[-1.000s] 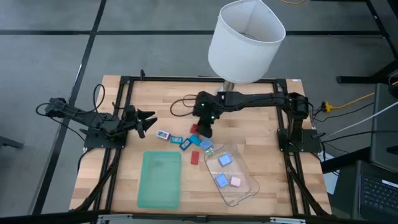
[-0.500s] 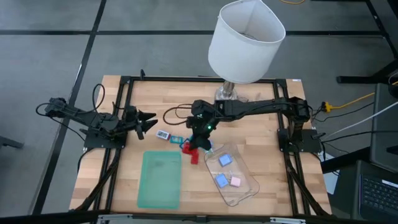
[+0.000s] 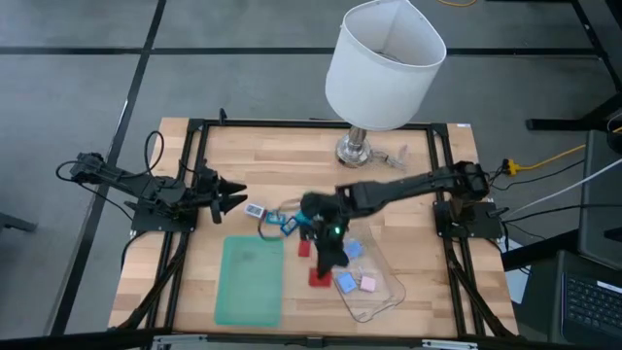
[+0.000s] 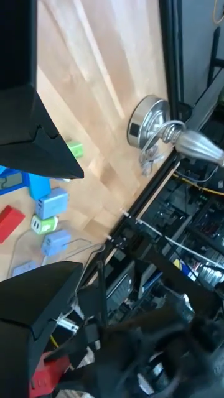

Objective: Pick & Place Office items
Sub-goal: Put the red charger adapter into the transparent bin, then adjust the transparent bin

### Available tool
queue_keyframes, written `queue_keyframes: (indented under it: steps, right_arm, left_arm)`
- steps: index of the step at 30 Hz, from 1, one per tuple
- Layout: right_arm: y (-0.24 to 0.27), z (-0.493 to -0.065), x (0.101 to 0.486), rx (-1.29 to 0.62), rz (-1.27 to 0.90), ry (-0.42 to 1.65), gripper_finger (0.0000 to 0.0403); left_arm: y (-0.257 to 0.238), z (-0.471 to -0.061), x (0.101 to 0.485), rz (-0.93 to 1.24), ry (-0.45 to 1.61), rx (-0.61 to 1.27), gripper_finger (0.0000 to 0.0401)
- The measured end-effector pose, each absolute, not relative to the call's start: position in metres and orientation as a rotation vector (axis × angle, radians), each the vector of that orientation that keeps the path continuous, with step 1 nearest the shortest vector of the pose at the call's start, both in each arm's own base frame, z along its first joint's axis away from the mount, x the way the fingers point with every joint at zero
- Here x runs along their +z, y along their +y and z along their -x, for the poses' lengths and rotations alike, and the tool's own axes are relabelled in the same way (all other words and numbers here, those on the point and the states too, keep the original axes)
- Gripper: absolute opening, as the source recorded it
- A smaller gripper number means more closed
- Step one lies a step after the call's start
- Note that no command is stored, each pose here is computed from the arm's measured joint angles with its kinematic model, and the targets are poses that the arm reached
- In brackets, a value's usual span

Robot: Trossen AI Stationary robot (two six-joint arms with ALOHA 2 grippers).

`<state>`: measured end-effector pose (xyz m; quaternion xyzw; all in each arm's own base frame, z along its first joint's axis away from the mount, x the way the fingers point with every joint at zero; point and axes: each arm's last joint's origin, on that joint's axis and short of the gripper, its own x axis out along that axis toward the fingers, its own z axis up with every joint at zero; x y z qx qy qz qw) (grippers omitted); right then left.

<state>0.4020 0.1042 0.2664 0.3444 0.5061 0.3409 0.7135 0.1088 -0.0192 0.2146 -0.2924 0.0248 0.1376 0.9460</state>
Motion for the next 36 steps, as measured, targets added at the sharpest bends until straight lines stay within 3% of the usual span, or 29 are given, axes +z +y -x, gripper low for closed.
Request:
queue_keyframes:
  steps: [6,13,23,31,36]
  right_arm:
    - [0.151,-0.375,0.256,0.681,-0.699,1.325,0.0120]
    - [0.163,-0.344,0.241,0.337,-0.399,1.513,0.0120]
    - [0.164,-0.337,0.236,0.058,-0.263,1.493,0.0122]
    - [0.179,-0.330,0.236,-0.046,-0.279,1.465,0.0308]
    - [0.185,-0.328,0.236,-0.151,-0.330,1.418,0.0328]
  left_arm:
    - [-0.019,-0.109,0.215,0.600,0.052,0.276,0.0223]
    - [-0.019,-0.109,0.215,0.602,0.047,0.287,0.0223]
    - [-0.019,-0.109,0.215,0.633,0.031,0.302,0.0223]
    - [-0.019,-0.109,0.215,0.662,0.035,0.298,0.0223]
    - [-0.020,-0.109,0.214,0.680,0.048,0.272,0.0223]
